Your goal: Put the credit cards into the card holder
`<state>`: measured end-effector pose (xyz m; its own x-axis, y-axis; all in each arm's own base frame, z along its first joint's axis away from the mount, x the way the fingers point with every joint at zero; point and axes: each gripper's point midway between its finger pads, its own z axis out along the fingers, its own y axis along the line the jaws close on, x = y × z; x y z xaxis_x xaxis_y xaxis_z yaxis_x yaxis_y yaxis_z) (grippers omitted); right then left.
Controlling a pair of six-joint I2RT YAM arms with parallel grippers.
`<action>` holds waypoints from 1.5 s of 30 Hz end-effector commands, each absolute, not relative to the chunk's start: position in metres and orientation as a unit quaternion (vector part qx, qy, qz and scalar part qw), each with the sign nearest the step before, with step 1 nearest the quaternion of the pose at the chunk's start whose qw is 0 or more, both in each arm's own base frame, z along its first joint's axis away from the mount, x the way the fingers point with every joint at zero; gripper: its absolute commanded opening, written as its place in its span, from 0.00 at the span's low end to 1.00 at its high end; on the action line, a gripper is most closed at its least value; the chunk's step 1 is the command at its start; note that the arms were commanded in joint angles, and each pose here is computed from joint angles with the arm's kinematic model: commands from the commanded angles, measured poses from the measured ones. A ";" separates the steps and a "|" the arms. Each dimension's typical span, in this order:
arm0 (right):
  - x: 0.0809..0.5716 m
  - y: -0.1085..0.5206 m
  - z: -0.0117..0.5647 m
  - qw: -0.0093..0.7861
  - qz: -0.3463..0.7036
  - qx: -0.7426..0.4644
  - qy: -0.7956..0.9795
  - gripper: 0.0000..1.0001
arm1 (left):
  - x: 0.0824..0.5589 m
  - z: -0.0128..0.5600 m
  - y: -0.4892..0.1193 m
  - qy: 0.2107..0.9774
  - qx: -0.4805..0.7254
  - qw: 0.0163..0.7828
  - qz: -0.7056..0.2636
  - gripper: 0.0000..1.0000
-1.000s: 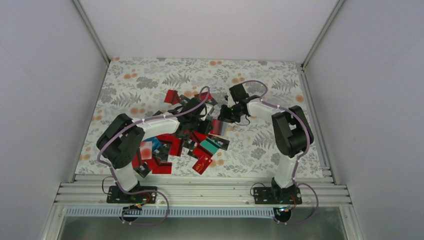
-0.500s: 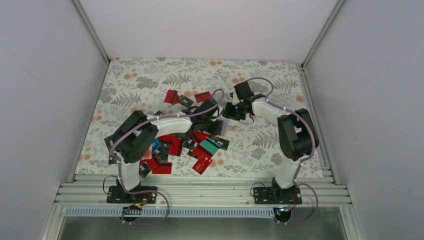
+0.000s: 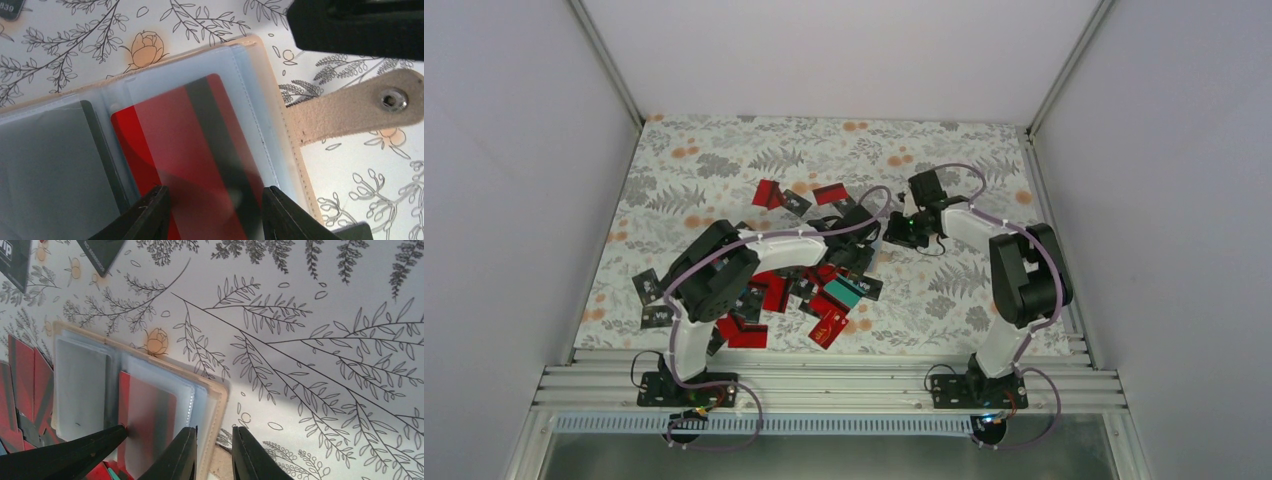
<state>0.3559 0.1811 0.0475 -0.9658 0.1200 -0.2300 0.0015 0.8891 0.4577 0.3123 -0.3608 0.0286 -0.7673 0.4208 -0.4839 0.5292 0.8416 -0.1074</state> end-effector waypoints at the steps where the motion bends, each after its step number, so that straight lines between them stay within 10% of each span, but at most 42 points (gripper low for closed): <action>1: 0.361 0.179 0.059 0.151 0.246 0.022 0.957 0.21 | 0.312 0.019 -0.361 0.937 0.253 0.224 -0.084 0.42; 18: 0.357 0.180 0.065 0.152 0.267 0.018 0.951 0.20 | 0.316 0.034 -0.371 0.938 0.238 0.233 -0.092 0.03; 45: 0.333 0.219 0.065 0.102 0.377 -0.008 0.921 0.24 | 0.325 0.058 -0.353 0.942 0.200 0.243 -0.114 0.02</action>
<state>0.3370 0.2130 0.0725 -0.9745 0.0733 -0.2123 -0.0927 0.7299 0.6772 0.3255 -0.3573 0.0504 -0.7990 0.3416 -0.4950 0.4432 0.8908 -0.1006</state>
